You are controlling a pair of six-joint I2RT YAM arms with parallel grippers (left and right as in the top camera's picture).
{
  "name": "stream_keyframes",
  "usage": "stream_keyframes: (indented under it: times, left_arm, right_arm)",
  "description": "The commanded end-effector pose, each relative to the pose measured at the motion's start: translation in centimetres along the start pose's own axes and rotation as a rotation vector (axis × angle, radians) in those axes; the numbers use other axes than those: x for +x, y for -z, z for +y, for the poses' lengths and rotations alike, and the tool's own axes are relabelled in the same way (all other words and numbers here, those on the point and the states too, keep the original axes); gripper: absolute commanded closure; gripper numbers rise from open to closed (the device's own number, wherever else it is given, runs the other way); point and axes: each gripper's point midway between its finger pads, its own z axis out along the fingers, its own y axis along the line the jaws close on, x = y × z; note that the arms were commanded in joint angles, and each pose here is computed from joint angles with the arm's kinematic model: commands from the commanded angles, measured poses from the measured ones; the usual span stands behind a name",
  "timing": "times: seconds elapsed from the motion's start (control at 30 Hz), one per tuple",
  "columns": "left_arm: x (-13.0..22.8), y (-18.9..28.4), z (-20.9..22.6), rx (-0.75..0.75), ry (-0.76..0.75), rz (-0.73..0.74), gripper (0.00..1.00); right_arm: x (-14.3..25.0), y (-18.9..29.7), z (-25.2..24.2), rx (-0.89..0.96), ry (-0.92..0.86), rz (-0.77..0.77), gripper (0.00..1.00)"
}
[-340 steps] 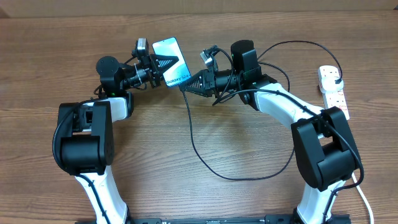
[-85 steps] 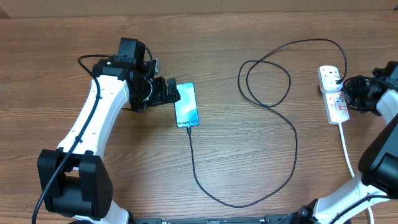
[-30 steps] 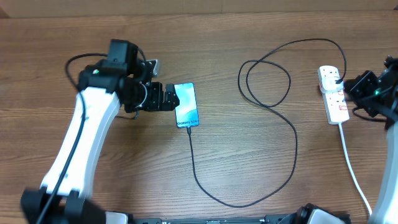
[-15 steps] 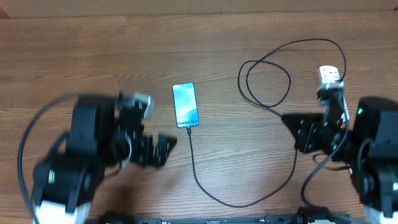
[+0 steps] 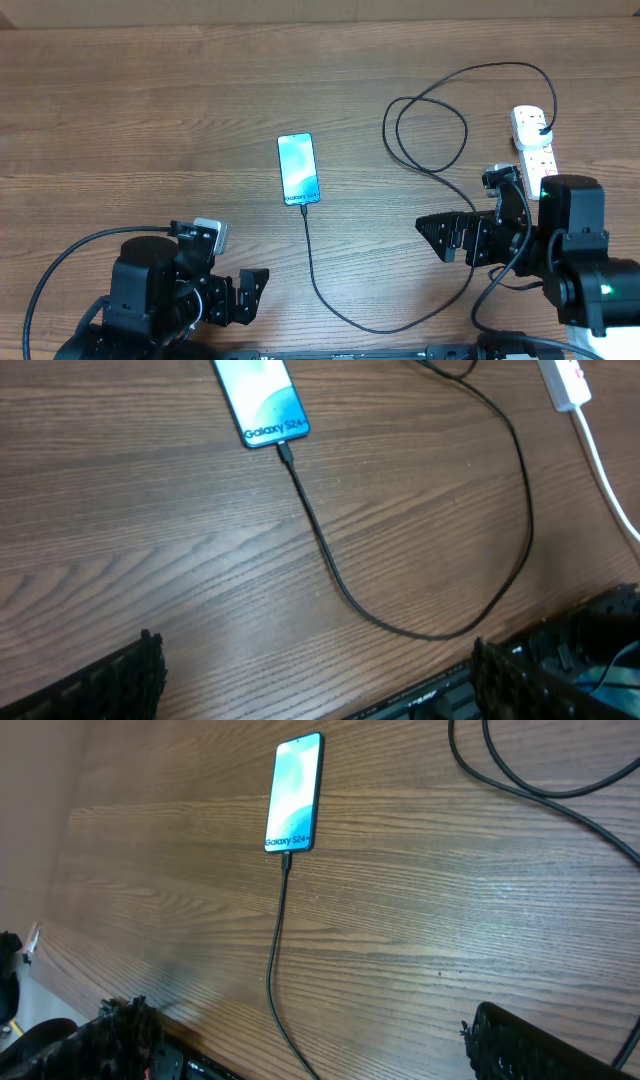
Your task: Plug charger to phone and switch on socket
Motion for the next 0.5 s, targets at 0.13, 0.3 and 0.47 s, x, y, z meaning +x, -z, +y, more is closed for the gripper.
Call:
stream_keyframes:
  times: [0.13,0.3,0.47]
  left_arm:
    - [0.1,-0.1,0.4,-0.021,0.036,-0.001,0.01]
    - [0.1,-0.1,0.4,-0.021,0.036,-0.001,0.00]
    - [0.1,-0.1,0.4,-0.021,0.036,-0.001,0.00]
  right_arm:
    - [0.0,-1.0,-0.7,0.012,-0.018,0.042,0.00]
    - [0.0,-1.9,-1.2,0.017,-0.043,0.083,0.00]
    - [0.1,-3.0,-2.0,0.024,-0.075,0.133,0.00]
